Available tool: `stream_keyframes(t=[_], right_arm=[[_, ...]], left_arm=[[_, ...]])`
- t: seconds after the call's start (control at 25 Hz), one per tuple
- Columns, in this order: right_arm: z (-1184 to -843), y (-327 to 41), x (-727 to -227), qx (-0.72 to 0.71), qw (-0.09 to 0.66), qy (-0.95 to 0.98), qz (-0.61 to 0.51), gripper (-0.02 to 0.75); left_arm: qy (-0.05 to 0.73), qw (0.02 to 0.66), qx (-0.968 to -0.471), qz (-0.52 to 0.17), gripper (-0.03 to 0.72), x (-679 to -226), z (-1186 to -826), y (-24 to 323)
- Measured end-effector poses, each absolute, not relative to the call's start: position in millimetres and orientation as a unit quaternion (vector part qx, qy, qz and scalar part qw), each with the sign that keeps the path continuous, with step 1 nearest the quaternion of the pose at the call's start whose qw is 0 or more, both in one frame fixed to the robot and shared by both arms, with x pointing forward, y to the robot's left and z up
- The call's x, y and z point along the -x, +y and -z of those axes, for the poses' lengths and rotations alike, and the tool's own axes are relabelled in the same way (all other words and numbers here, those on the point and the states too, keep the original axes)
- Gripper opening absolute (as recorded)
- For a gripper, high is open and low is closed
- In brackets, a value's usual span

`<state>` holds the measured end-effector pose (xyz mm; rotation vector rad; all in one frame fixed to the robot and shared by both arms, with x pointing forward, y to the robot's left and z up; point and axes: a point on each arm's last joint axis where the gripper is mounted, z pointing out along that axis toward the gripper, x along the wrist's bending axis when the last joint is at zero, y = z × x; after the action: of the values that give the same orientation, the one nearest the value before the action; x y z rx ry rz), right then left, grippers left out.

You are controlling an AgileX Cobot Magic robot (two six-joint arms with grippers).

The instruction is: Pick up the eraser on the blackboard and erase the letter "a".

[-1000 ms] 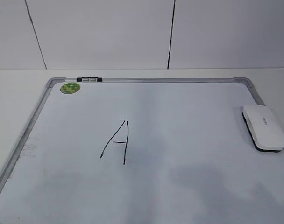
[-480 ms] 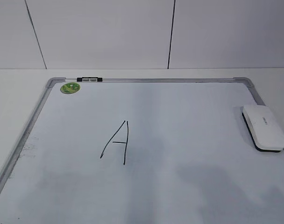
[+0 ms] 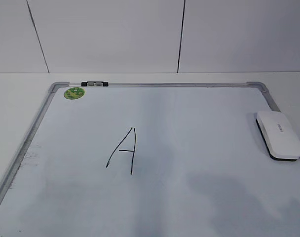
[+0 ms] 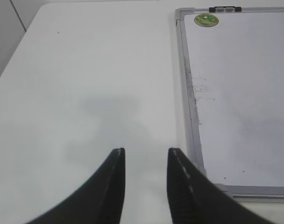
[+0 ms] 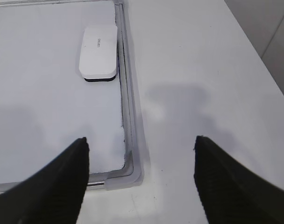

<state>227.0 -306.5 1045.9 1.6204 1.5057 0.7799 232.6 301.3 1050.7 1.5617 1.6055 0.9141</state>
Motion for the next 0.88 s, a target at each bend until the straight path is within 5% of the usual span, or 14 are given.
stream_keyframes(t=[0.88], right_arm=[[-1045.9, -306.5, -227.0, -0.637, 0.388, 0.592, -0.307, 0.559]], left_arm=[[0.621, 0.353, -0.604, -0.353, 0.235, -232.6, -1050.7, 301.3]])
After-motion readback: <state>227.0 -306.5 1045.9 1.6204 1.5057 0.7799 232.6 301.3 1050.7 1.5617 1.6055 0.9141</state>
